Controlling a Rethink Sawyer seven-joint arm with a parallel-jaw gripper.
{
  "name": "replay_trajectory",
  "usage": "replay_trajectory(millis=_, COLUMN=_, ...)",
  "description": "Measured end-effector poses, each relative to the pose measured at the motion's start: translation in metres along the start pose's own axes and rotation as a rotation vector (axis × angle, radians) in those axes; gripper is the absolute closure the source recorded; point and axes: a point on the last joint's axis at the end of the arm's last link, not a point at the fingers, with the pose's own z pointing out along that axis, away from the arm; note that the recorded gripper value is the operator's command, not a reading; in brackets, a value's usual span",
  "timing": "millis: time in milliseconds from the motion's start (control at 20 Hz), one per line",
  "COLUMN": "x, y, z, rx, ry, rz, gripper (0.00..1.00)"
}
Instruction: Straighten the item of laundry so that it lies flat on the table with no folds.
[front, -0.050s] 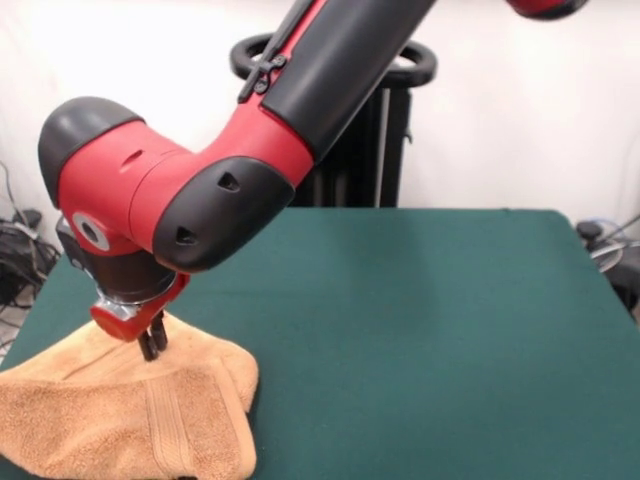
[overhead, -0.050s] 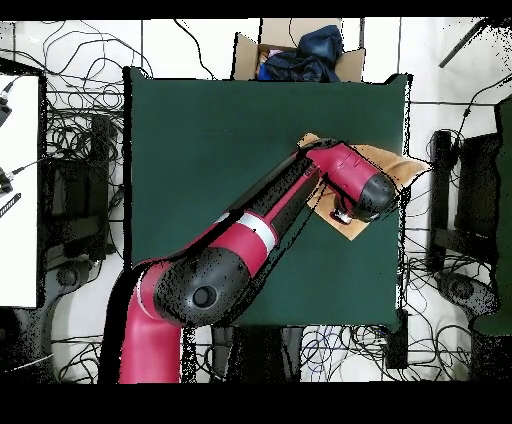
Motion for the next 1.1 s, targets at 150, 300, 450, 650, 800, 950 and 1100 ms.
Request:
replay_trajectory(millis=150, x=0.0, y=0.004, z=0.0, rx=-0.028, ry=-0.008, rz=0.003, gripper=1.0)
replay_trajectory(millis=300, x=0.001, y=0.012, z=0.001, rx=-0.066, ry=-0.017, rz=0.011, gripper=1.0)
replay_trajectory(millis=450, x=0.003, y=0.022, z=0.001, rx=-0.116, ry=-0.028, rz=0.021, gripper=1.0)
replay_trajectory(millis=650, x=0.004, y=0.037, z=0.002, rx=-0.181, ry=-0.041, rz=0.035, gripper=1.0)
replay_trajectory(millis=800, x=0.005, y=0.044, z=0.003, rx=-0.202, ry=-0.042, rz=0.043, gripper=1.0)
replay_trajectory(millis=950, x=0.006, y=0.047, z=0.005, rx=-0.207, ry=-0.041, rz=0.048, gripper=1.0)
replay_trajectory(millis=1100, x=0.006, y=0.05, z=0.005, rx=-0.209, ry=-0.042, rz=0.054, gripper=1.0)
